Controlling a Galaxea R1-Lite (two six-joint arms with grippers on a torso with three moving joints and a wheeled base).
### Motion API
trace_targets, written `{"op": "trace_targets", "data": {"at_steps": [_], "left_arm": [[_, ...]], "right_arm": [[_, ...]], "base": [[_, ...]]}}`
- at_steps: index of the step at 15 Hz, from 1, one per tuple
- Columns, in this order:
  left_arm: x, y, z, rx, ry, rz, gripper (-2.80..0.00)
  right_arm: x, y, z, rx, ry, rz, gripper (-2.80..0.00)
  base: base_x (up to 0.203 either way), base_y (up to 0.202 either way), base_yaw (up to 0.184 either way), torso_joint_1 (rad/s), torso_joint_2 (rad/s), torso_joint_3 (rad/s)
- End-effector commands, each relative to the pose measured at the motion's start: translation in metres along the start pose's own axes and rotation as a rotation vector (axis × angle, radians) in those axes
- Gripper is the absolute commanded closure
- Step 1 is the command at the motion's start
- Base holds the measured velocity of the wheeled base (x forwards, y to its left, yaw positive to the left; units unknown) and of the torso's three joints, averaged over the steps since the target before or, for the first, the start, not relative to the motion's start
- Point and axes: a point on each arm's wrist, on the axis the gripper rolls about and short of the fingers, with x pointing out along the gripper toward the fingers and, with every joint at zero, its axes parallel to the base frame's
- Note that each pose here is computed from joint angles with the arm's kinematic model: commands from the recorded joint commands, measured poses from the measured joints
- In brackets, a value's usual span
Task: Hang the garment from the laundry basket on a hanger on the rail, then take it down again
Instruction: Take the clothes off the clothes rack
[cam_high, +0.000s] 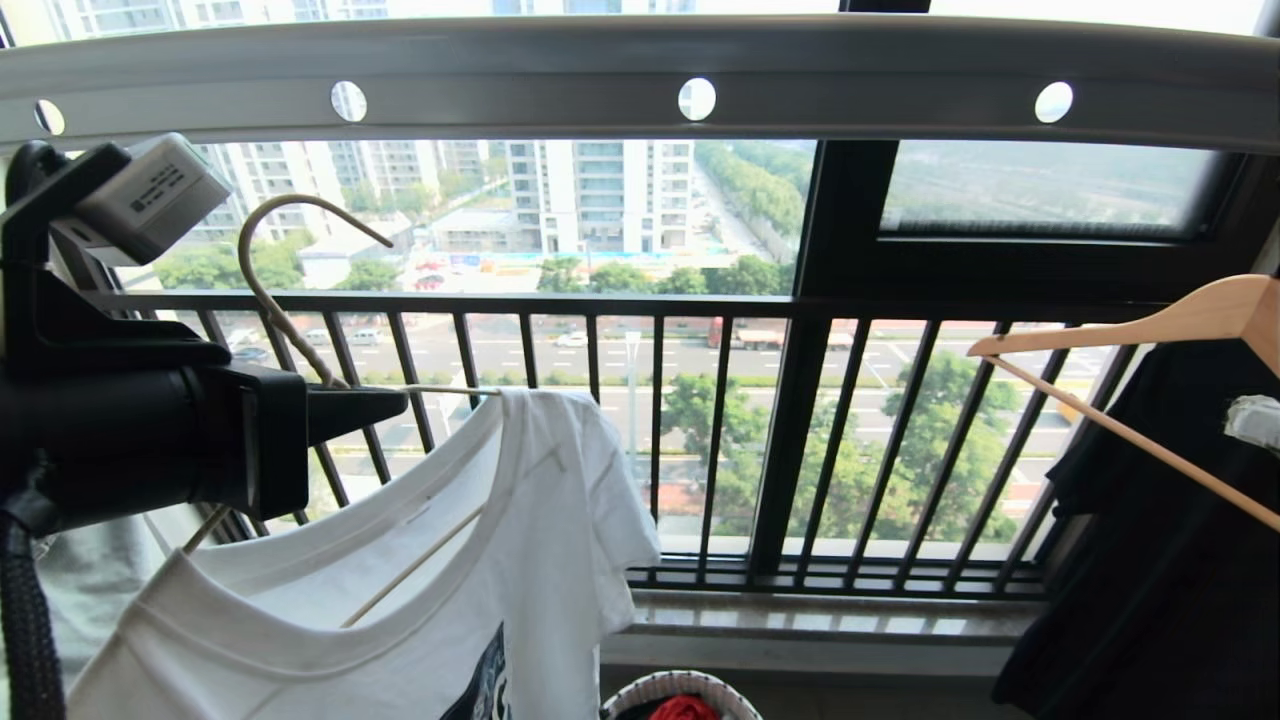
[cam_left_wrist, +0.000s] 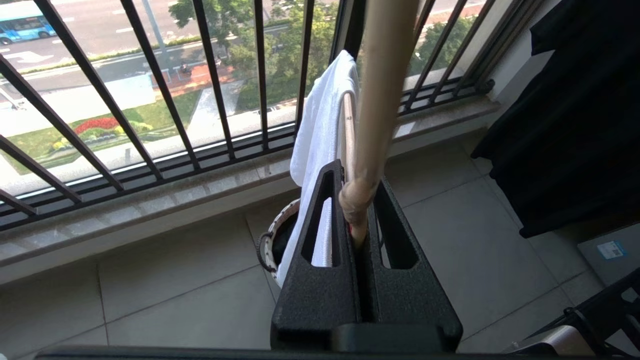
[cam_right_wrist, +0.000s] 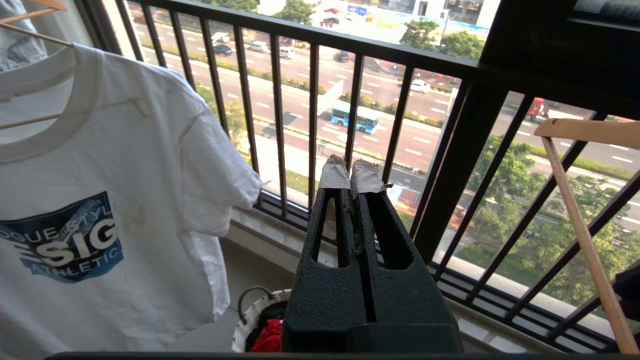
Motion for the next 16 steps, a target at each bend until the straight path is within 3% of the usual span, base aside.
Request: {"op": "trace_targets", "data": {"at_steps": [1, 6, 9, 14, 16], "left_arm": [[0.003, -0.003, 0.000, -0.035, 0.016, -0.051, 0.00], [0.037, -0.003, -0.002, -0.045, 0.015, -0.054, 0.00], [0.047, -0.004, 0.001, -0.071, -0.033, -0.063, 0.00], [0.063, -0.004, -0.004, -0.078, 0.004, -0.055, 0.00], [0.064, -0.004, -0.004, -0.079, -0.022, -0.061, 0.00]], "right_arm": [[0.063, 0.010, 0.004, 0.058, 0.131, 0.149, 0.00], [0.139, 0.041, -0.003, 0.118, 0.170, 0.192, 0.00], [0.173, 0.048, -0.012, 0.125, 0.203, 0.196, 0.00], [0.235, 0.055, -0.024, 0.118, 0.192, 0.198, 0.00], [0.251, 0.058, -0.030, 0.115, 0.204, 0.201, 0.00]], "base": [[0.000, 0.000, 0.000, 0.000, 0.00, 0.000], [0.000, 0.000, 0.000, 0.000, 0.00, 0.000], [0.000, 0.000, 0.000, 0.000, 0.00, 0.000], [0.000, 0.000, 0.000, 0.000, 0.00, 0.000], [0.000, 0.000, 0.000, 0.000, 0.00, 0.000]]}}
